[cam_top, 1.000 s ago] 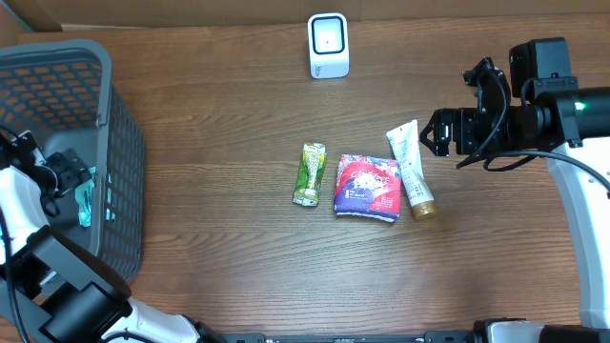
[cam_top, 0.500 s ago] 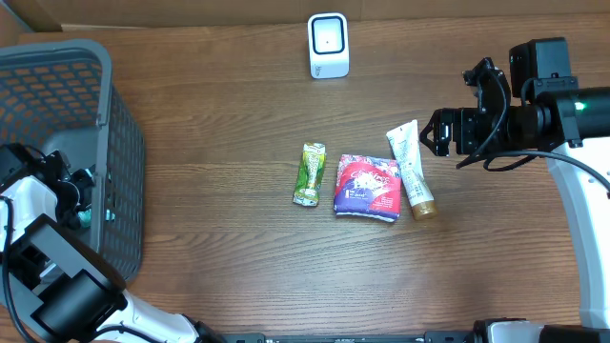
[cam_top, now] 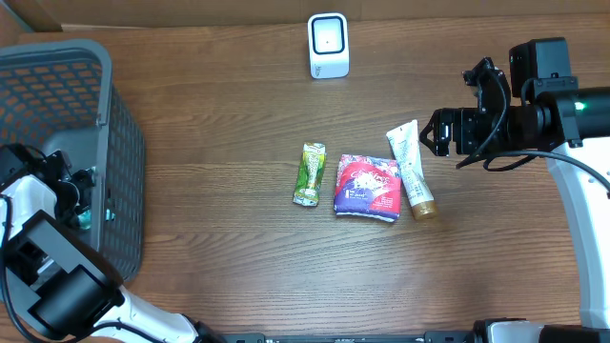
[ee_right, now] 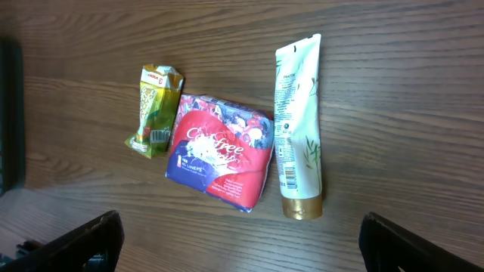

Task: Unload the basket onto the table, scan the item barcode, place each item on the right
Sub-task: 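Grasp the mint-green wipes packet in the basket with the left gripper, then lift the wipes packet out and set it left of the green packet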

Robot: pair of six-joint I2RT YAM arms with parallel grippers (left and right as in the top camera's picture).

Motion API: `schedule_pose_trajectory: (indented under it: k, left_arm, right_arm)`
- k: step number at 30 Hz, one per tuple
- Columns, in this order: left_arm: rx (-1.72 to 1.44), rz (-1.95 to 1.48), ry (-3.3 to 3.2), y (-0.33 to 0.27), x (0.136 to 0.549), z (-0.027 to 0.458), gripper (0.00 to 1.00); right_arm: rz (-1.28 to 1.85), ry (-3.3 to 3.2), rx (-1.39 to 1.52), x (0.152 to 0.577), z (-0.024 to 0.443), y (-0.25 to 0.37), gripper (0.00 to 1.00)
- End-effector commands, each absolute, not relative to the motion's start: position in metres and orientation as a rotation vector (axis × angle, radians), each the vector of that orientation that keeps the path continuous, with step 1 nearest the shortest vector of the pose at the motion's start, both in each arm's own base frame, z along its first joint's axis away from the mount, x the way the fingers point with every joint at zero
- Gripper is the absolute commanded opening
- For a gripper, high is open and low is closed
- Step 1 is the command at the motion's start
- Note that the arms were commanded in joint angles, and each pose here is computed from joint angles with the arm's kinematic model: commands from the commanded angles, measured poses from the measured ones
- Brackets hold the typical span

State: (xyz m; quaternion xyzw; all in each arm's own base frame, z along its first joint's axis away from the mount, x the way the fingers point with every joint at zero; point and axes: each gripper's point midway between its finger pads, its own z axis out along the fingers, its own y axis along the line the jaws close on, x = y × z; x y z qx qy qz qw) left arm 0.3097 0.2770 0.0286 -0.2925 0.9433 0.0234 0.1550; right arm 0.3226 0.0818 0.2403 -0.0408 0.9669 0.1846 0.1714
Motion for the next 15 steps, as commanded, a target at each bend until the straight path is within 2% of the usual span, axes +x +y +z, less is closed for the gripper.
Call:
schedule_pose_trajectory:
  k: [1, 3, 9, 15]
  left_arm:
    - [-0.841, -0.057, 2.798, 0.253, 0.303, -0.007, 0.22]
    - [-0.841, -0.056, 2.797, 0.253, 0.303, -0.007, 0.05]
    - [-0.832, -0.039, 2.776, 0.262, 0.312, 0.011, 0.04]
    - [-0.868, -0.004, 2.699, 0.284, 0.337, 0.089, 0.04]
  right_arm:
    - [0.528, 2.709, -0.136, 0.325, 0.251, 0.084, 1.00]
    - [0.528, 2.708, -0.136, 0.325, 0.251, 0.084, 1.00]
    - [0.528, 2.709, -0.136, 0.325, 0.251, 0.084, 1.00]
    - [0.528, 2.709, -0.136, 0.325, 0.251, 0.084, 1.00]
